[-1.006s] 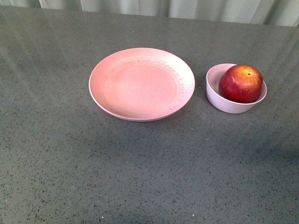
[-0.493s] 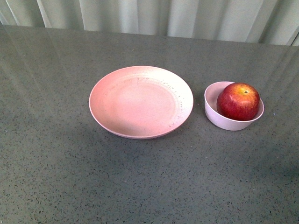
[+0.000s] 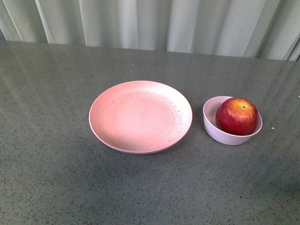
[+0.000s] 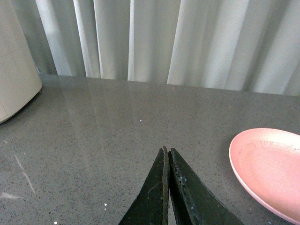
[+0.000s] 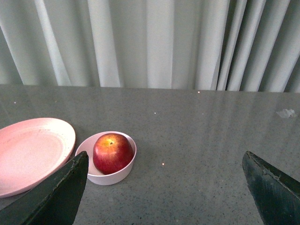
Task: Move apple from plate to bowl
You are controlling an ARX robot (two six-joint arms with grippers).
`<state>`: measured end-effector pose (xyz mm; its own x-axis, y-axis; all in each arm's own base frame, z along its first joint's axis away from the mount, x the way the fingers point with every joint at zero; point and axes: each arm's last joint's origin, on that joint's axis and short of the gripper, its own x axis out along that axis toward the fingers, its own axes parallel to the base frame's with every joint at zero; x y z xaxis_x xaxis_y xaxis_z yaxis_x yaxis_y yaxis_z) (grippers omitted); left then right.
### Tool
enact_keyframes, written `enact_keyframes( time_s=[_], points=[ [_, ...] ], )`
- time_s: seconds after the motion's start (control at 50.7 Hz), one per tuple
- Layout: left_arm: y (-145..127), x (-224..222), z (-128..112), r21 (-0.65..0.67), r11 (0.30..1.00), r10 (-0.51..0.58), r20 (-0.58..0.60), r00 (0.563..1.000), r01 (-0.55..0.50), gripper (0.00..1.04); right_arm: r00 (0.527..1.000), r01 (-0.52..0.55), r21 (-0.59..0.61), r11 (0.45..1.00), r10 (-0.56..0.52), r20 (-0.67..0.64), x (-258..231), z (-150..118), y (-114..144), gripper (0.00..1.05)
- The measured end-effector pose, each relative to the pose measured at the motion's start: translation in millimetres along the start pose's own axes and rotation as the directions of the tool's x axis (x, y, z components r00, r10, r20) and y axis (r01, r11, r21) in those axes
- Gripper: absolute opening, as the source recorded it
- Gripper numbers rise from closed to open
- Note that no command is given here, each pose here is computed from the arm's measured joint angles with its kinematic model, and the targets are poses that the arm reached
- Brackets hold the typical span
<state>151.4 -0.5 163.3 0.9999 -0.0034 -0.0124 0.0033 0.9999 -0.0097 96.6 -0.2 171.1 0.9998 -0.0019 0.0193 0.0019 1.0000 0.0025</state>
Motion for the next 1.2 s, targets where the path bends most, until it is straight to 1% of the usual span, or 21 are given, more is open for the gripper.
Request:
enact_keyframes(
  time_s=[0.592, 1.203],
  points=[
    [-0.1, -24.6, 6.8, 0.0, 1.0, 0.0, 0.023, 1.0, 0.0, 0.02, 1.0, 0.0, 0.0, 1.0, 0.0, 0.0, 0.0, 0.0, 0.0, 0.96],
    [-0.1, -40.4, 7.6, 0.0, 1.0, 0.0, 0.028, 1.0, 0.0, 0.02, 1.0, 0.0, 0.0, 1.0, 0.0, 0.0, 0.0, 0.0, 0.0, 0.96]
  ],
)
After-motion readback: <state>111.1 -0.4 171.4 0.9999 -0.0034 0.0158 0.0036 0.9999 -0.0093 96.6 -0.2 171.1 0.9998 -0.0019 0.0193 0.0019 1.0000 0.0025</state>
